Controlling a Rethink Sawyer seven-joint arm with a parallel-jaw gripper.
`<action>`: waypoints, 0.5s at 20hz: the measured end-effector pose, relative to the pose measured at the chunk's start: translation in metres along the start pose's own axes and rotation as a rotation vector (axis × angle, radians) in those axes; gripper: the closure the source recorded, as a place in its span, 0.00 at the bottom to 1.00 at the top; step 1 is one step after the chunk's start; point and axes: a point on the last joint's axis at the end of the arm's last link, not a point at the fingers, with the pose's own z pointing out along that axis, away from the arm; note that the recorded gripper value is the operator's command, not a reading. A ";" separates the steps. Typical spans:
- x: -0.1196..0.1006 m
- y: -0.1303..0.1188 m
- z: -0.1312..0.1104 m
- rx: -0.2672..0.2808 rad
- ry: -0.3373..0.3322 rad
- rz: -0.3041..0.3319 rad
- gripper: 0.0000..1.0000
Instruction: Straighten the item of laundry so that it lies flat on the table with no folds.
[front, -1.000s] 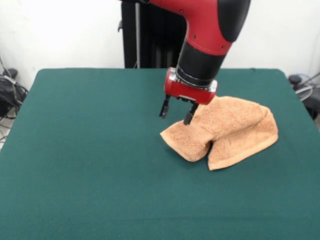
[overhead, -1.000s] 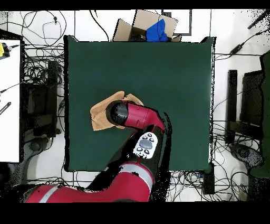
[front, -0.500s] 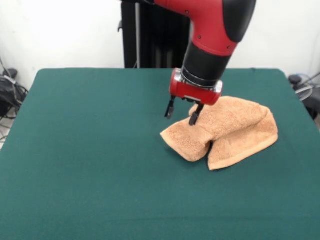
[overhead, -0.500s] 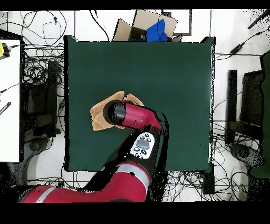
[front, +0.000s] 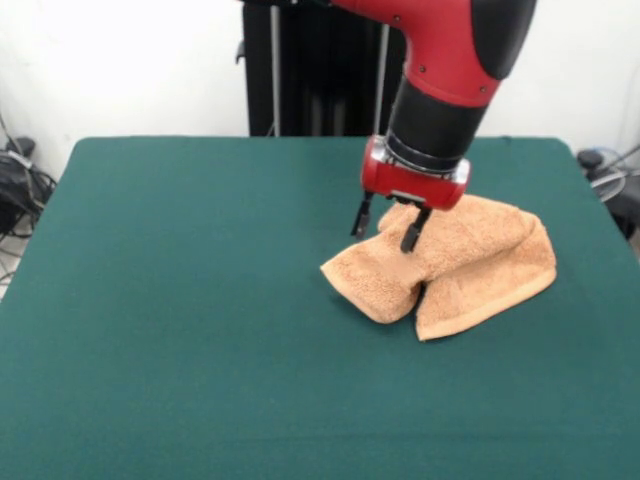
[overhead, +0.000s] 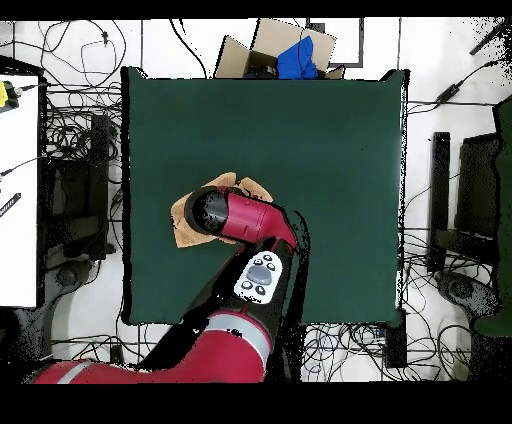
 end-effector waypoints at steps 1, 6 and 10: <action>0.000 0.002 -0.001 -0.002 -0.002 0.001 0.00; -0.005 0.012 -0.007 -0.014 -0.010 0.009 0.00; -0.010 0.018 -0.010 -0.022 -0.014 0.014 0.00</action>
